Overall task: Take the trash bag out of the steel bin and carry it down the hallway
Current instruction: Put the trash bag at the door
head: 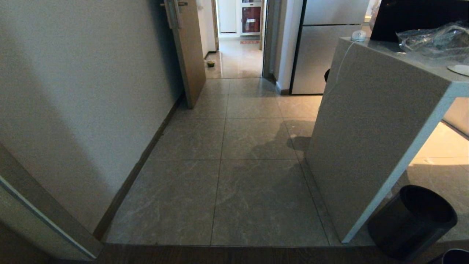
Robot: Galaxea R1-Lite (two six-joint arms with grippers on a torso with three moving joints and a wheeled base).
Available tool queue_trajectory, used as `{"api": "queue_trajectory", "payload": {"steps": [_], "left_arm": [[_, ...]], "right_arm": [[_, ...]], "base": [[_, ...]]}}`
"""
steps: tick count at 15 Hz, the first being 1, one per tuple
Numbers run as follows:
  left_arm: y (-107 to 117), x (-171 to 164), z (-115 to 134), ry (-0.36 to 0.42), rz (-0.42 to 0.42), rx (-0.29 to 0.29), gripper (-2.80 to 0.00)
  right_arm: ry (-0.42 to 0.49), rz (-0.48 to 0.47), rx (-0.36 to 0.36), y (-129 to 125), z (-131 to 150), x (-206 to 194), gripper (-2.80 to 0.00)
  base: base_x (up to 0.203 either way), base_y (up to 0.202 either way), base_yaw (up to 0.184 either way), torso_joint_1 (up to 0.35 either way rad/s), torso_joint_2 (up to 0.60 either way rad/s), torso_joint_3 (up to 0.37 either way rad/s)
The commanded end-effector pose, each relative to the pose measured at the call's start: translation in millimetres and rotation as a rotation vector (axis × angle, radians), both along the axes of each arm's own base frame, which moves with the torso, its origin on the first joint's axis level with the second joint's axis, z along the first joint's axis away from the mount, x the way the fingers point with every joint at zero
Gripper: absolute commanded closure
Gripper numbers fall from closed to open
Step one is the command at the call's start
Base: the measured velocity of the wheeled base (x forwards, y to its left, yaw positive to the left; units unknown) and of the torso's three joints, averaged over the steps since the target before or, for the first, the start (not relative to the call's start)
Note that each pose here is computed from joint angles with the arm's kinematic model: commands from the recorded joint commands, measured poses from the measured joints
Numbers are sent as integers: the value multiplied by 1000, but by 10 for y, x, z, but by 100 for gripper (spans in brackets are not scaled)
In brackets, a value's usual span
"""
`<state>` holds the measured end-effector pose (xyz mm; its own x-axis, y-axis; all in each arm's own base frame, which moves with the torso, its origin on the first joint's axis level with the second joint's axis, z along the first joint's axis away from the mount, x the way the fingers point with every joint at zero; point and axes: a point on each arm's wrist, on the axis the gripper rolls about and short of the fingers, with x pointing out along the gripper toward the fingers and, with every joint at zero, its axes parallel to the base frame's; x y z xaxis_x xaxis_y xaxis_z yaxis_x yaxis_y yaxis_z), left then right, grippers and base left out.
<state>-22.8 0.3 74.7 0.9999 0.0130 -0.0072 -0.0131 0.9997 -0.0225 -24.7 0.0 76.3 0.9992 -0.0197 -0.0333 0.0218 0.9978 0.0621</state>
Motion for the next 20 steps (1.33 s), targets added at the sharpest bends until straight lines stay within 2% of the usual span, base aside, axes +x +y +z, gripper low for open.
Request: {"api": "queue_trajectory", "payload": {"steps": [1, 20], "left_arm": [[1, 1, 0, 2, -1, 0, 0], [1, 1, 0, 2, 1, -10, 0]], "right_arm": [[-1, 0, 0, 0, -1, -1, 0], [-1, 0, 0, 0, -1, -1, 0]], "base": [[191, 0, 0, 2, 2, 6], [190, 0, 1, 2, 2, 3]]}}
